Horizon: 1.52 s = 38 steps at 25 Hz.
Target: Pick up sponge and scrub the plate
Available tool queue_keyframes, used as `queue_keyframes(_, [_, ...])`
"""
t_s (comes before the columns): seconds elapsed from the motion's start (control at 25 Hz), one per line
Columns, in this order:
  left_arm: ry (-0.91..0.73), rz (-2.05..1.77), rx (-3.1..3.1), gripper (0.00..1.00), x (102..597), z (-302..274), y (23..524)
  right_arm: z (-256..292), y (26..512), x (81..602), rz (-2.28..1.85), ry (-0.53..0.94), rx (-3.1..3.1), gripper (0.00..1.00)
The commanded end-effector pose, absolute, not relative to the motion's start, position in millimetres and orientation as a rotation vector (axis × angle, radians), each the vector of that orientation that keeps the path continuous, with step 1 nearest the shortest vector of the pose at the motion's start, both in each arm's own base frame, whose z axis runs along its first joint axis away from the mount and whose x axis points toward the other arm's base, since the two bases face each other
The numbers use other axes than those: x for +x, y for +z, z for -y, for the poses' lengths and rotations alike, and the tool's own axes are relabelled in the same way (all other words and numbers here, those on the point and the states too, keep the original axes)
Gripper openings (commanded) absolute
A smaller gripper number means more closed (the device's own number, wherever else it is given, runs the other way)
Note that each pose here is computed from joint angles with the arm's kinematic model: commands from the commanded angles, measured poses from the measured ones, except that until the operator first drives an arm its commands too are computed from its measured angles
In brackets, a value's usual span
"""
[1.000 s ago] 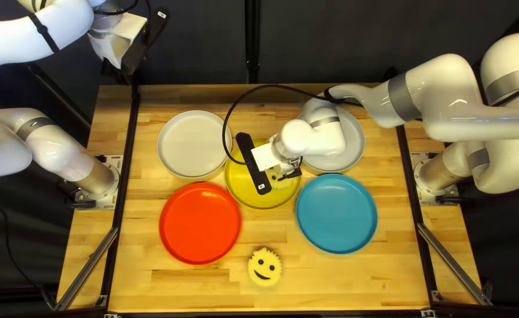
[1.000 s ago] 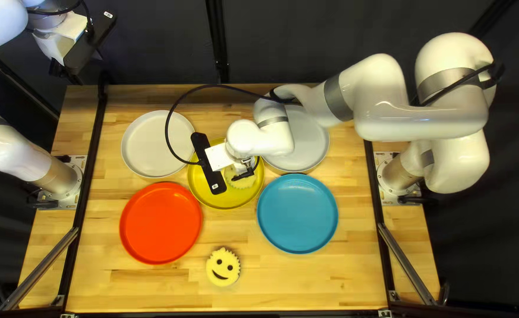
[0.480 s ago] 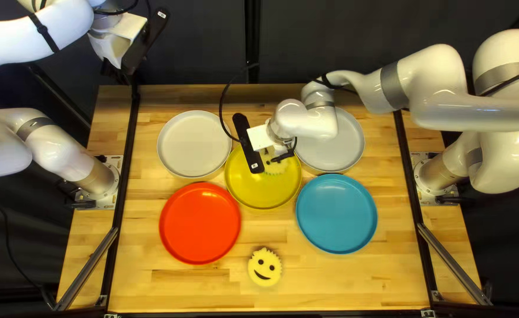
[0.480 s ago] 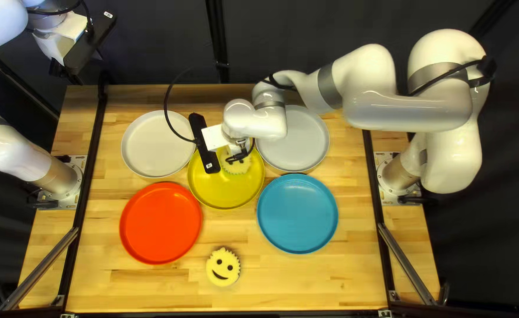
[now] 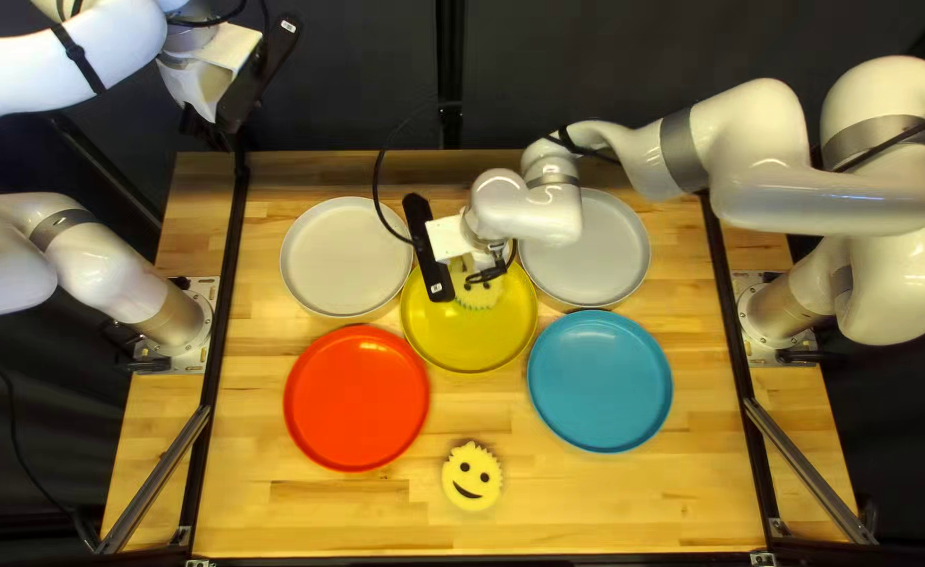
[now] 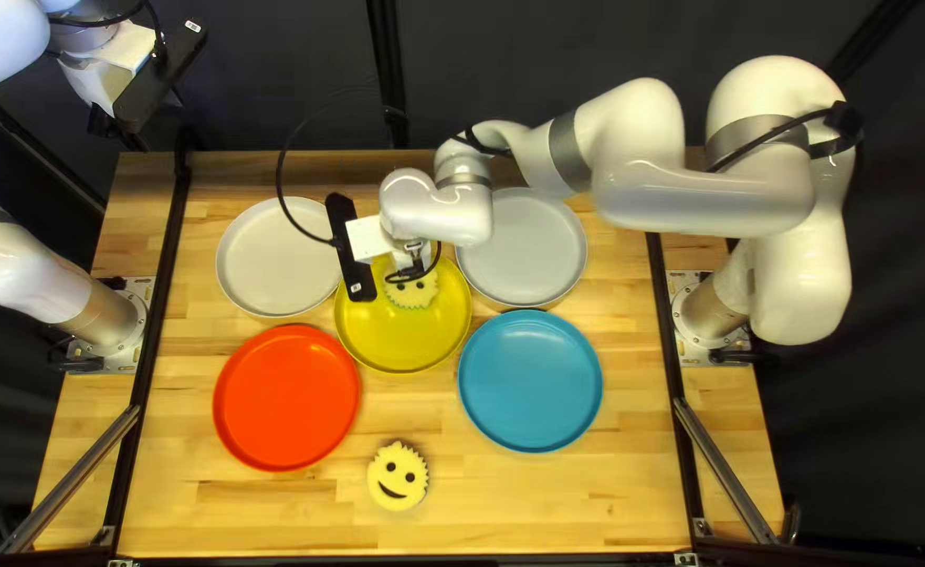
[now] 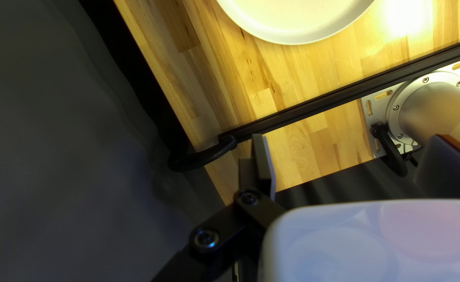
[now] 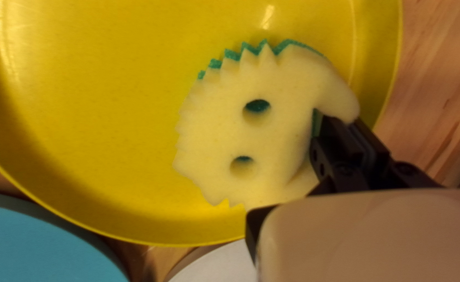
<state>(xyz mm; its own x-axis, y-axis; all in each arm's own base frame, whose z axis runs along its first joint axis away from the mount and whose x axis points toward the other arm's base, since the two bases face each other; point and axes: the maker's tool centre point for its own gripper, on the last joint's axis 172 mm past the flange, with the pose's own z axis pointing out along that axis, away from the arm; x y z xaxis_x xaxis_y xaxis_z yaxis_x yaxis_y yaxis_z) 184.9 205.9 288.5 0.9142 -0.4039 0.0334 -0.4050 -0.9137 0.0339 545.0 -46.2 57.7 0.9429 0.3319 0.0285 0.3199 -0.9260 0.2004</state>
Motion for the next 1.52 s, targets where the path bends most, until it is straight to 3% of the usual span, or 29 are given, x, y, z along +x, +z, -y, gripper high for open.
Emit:
queue_keyframes(0.04, [0.040, 0.641, 3.034, 1.00, 184.9, -205.9, 288.5, 23.1, 51.2, 543.9, -0.529, 0.079, 2.887, 0.00])
queue_keyframes(0.24, [0.040, 0.641, 3.034, 1.00, 184.9, -205.9, 288.5, 20.0, 48.2, 548.2, -0.545, 0.072, 2.889, 0.00])
queue_keyframes(0.8, [0.040, 0.641, 3.034, 1.00, 184.9, -205.9, 288.5, 95.0, 47.6, 572.4, -0.325, 0.007, 3.070, 0.00])
queue_keyframes(1.52, [0.040, 0.641, 3.034, 1.00, 184.9, -205.9, 288.5, 33.4, 44.0, 597.0, -0.234, 0.055, 3.073, 0.00])
